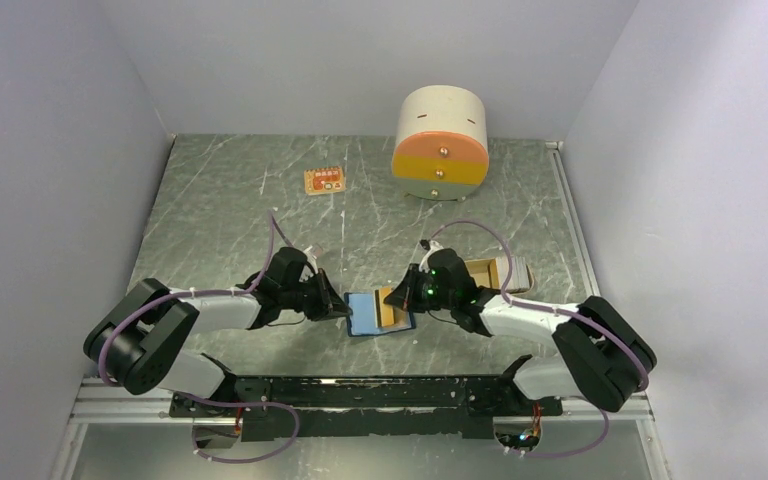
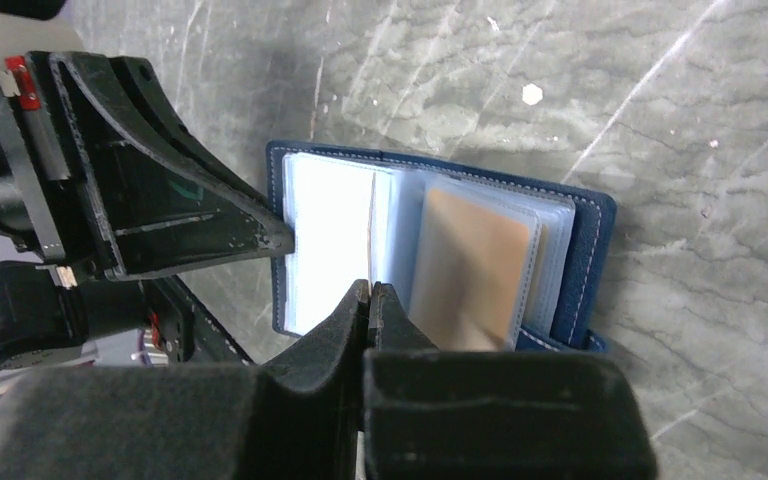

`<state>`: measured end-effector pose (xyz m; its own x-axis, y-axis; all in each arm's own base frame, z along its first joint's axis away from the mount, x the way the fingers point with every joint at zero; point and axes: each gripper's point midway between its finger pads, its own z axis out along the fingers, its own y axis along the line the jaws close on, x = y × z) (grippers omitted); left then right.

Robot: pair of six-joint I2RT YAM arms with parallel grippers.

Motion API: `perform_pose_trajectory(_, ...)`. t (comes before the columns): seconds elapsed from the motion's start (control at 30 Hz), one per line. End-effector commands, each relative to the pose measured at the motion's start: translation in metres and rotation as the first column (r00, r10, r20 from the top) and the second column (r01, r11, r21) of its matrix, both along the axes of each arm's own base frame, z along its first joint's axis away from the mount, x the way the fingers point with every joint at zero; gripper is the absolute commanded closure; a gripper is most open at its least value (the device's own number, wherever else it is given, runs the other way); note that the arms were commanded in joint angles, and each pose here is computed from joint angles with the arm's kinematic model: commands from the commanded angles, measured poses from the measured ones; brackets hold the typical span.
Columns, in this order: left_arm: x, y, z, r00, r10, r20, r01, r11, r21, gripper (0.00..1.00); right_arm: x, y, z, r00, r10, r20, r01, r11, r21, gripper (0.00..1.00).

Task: Put the credit cards into the card holder
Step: Insert the credit card into the card holder.

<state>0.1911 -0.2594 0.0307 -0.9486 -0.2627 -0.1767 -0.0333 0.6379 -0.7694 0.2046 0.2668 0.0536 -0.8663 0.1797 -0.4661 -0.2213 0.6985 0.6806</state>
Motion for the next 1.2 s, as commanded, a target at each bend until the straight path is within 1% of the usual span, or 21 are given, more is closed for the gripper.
perform_pose_trajectory(0.0, 0.001, 0.002, -0.004, 1.000, -0.003, 0.016, 0.003, 1.000, 0.007, 0.89, 0.009, 0.012, 0.013, 0.998, 0.003, 0.063, -0.007, 0.998, 0.070, 1.00)
perform_pose_trajectory(0.17, -0.001, 0.004, -0.011, 1.000, -0.004, 0.005, 0.004, 1.000, 0.017, 0.90, 0.008, 0.011, 0.001, 0.999, 0.005, 0.043, -0.008, 0.998, 0.059, 1.00)
perform_pose_trajectory(0.33, 0.000, 0.007, -0.014, 1.000, 0.002, 0.006, -0.002, 0.999, 0.043, 0.90, 0.011, 0.003, -0.004, 0.999, -0.022, 0.040, 0.020, 0.999, 0.047, 1.00)
perform_pose_trajectory(0.5, -0.001, 0.009, -0.018, 1.000, 0.002, 0.003, -0.002, 0.998, 0.055, 0.90, 0.013, -0.010, -0.009, 0.999, -0.047, 0.024, 0.046, 0.998, 0.052, 0.97)
perform_pose_trajectory(0.8, -0.002, 0.007, -0.020, 1.000, -0.007, -0.004, 0.007, 0.999, 0.046, 0.89, 0.008, -0.011, -0.017, 1.000, -0.026, 0.014, 0.025, 0.998, 0.059, 0.97)
perform_pose_trajectory(1.0, -0.001, 0.007, -0.018, 1.000, -0.003, -0.001, 0.003, 0.999, 0.042, 0.89, 0.000, -0.003, -0.017, 1.000, 0.008, -0.003, -0.007, 0.991, 0.132, 0.97)
perform_pose_trajectory(1.17, -0.001, 0.006, -0.019, 1.000, -0.002, -0.004, 0.002, 0.999, 0.041, 0.89, -0.002, -0.004, -0.020, 1.000, -0.011, -0.030, 0.015, 0.990, 0.139, 0.96)
